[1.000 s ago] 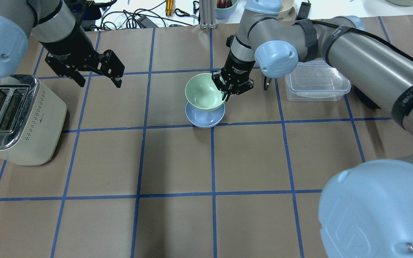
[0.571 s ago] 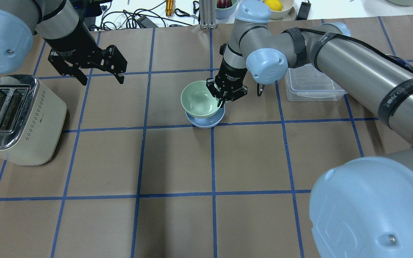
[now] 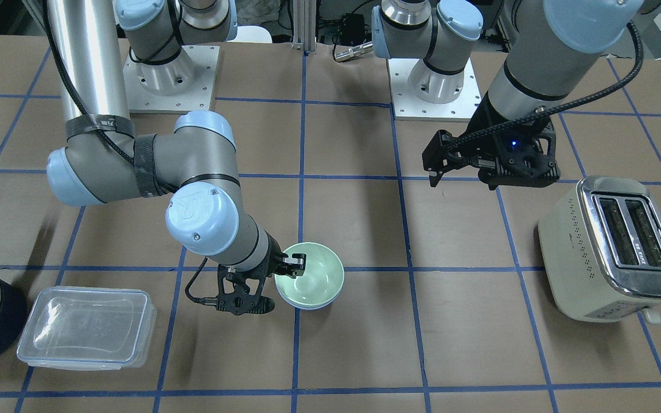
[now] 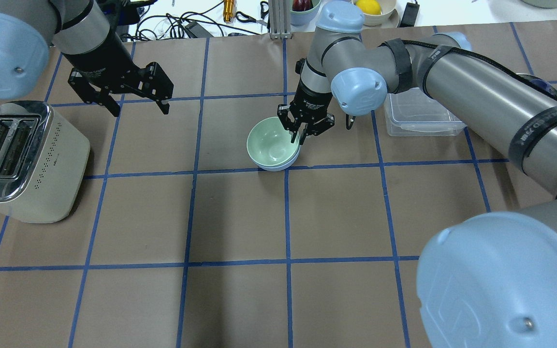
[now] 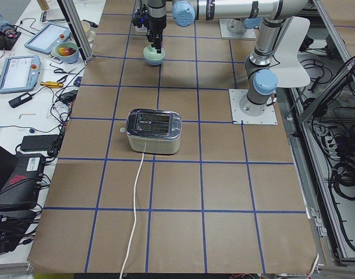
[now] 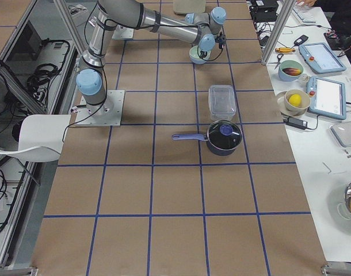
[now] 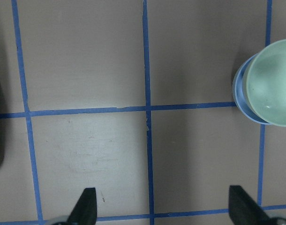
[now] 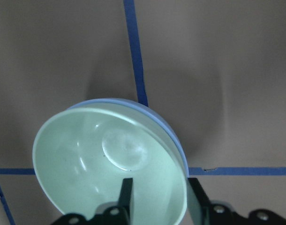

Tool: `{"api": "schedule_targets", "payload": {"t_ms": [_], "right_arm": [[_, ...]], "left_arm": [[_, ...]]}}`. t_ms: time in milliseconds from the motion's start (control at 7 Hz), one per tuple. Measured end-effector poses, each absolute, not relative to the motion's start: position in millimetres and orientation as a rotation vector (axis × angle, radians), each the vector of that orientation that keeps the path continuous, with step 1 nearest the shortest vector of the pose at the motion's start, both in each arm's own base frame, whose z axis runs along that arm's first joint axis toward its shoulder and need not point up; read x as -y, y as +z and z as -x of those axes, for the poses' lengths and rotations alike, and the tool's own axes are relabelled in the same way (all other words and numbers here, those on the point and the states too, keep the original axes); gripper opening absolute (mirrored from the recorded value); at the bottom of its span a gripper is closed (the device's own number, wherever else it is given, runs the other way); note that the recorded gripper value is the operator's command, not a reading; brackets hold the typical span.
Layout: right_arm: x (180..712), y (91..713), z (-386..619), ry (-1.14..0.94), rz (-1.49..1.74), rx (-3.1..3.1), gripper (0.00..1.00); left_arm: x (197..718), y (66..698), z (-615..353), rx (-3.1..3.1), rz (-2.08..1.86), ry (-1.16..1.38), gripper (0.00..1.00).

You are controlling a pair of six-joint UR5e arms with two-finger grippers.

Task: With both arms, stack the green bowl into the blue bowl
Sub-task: 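Open the right gripper and raise it away from the stacked bowls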

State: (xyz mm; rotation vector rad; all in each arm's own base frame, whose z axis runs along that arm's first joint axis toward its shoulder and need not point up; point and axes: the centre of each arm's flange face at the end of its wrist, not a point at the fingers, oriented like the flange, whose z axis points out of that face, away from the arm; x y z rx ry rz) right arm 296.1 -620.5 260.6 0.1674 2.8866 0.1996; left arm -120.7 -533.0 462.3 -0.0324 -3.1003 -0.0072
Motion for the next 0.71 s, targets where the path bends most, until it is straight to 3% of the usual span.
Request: {"api": "schedule_targets", "payload": {"t_ms": [429, 714], "right_arm": [[628.1, 342.9, -208.9, 0.125, -0.258, -2.955, 1.00], [601.5, 411.8, -123.5, 0.123, -0.322, -3.070, 1.00]], "left_arm": [[529.7, 465.0, 120.9, 3.100, 0.029, 0.001, 1.00], [530.2, 459.2, 121.6, 3.099, 0.027, -0.016, 1.00]]}}
